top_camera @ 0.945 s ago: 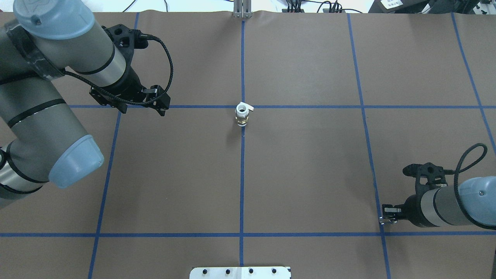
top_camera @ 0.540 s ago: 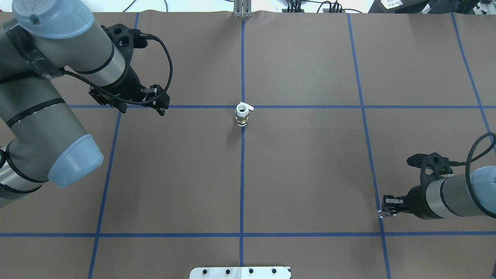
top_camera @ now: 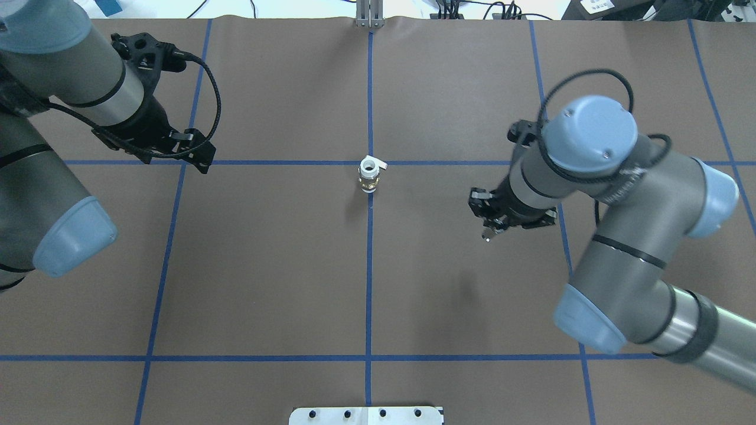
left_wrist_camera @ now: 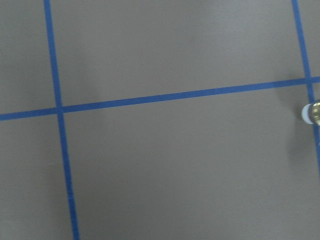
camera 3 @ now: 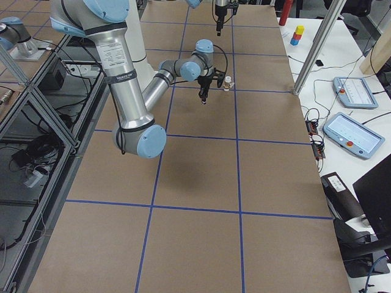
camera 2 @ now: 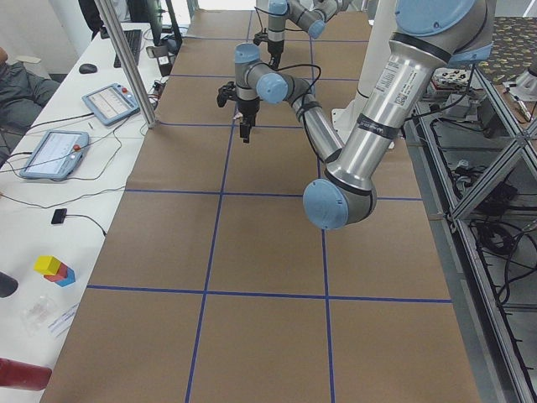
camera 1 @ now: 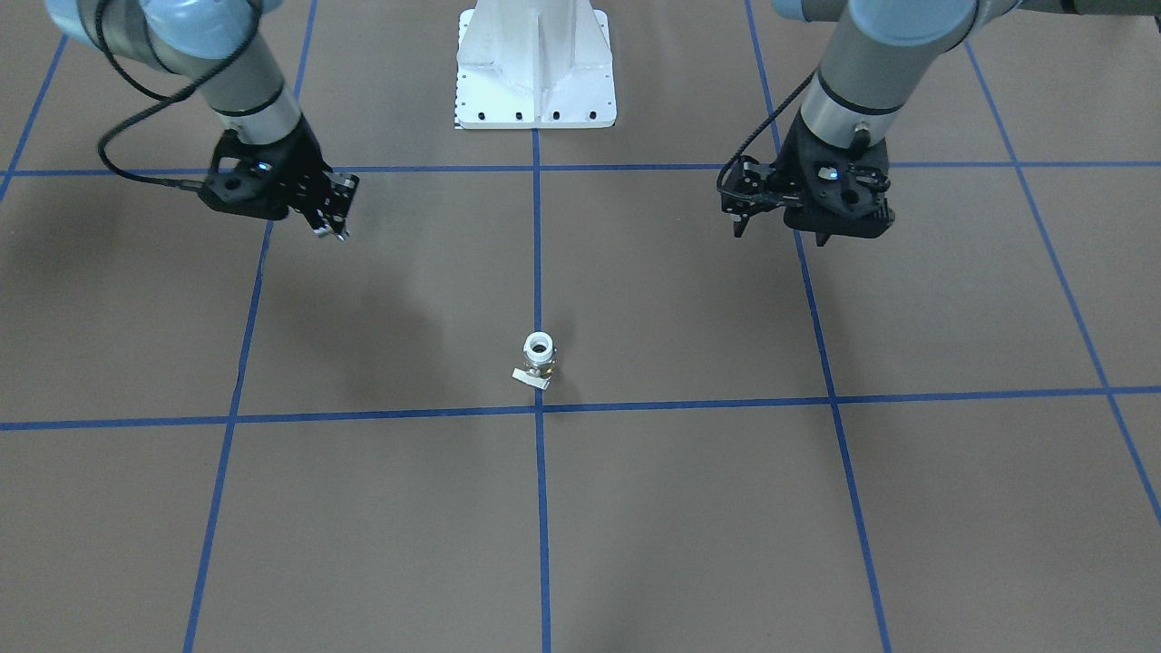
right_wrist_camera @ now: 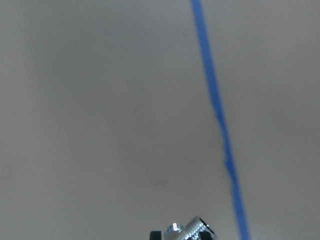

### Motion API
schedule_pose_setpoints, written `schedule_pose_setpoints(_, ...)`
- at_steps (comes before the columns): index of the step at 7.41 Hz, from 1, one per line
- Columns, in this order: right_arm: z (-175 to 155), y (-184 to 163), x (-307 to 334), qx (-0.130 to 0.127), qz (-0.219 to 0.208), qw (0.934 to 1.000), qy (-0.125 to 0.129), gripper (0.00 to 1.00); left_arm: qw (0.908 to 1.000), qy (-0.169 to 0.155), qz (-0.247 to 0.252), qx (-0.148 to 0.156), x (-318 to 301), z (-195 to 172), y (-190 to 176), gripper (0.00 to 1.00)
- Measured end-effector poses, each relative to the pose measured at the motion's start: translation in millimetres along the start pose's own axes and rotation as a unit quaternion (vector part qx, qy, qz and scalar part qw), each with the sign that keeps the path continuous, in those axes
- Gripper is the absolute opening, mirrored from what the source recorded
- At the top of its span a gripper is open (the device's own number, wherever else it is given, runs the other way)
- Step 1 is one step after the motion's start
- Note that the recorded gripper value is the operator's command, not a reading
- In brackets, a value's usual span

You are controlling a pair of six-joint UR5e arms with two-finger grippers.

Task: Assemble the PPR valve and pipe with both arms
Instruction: 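Lift the metal fitting with the right gripper and carry it above the valve, then lower the fitting onto the valve top and press it down with the right gripper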

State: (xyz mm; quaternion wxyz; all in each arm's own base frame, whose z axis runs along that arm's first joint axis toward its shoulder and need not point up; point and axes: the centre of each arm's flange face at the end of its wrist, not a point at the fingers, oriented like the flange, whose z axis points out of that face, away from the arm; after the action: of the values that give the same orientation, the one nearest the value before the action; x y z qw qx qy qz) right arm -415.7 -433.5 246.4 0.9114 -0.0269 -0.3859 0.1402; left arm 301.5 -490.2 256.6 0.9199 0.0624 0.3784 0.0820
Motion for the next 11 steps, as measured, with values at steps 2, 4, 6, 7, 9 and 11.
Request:
schedule_pose_setpoints(2, -20, -37, -85, -0.006, 0.018, 0.9998, -0.002, 0.00, 0.9996, -0.015, 0.022, -0.007, -34, 6, 1, 0.99)
schedule_pose_setpoints(4, -28, -70, -161, -0.014, 0.029, 0.9995, 0.000, 0.00, 0.9994, -0.019, 0.027, -0.012, -44, 11, 2, 0.99)
schedule_pose_setpoints(6, -20, -88, -194, -0.013, 0.031, 0.9994, -0.004, 0.00, 0.9993, -0.021, 0.026, -0.014, -47, 13, 3, 0.99)
schedule_pose_setpoints(7, -16, -92, -200, -0.012, 0.030, 0.9995, -0.006, 0.00, 0.9993, -0.021, 0.026, -0.014, -47, 14, 3, 0.99)
schedule_pose_setpoints(9, -14, -96, -205, -0.011, 0.031, 0.9994, -0.007, 0.00, 0.9993, -0.021, 0.026, -0.014, -47, 14, 2, 0.99)
schedule_pose_setpoints(11, -12, -94, -207, -0.013, 0.034, 0.9993, -0.006, 0.00, 0.9993, -0.021, 0.026, -0.013, -46, 13, 2, 0.99)
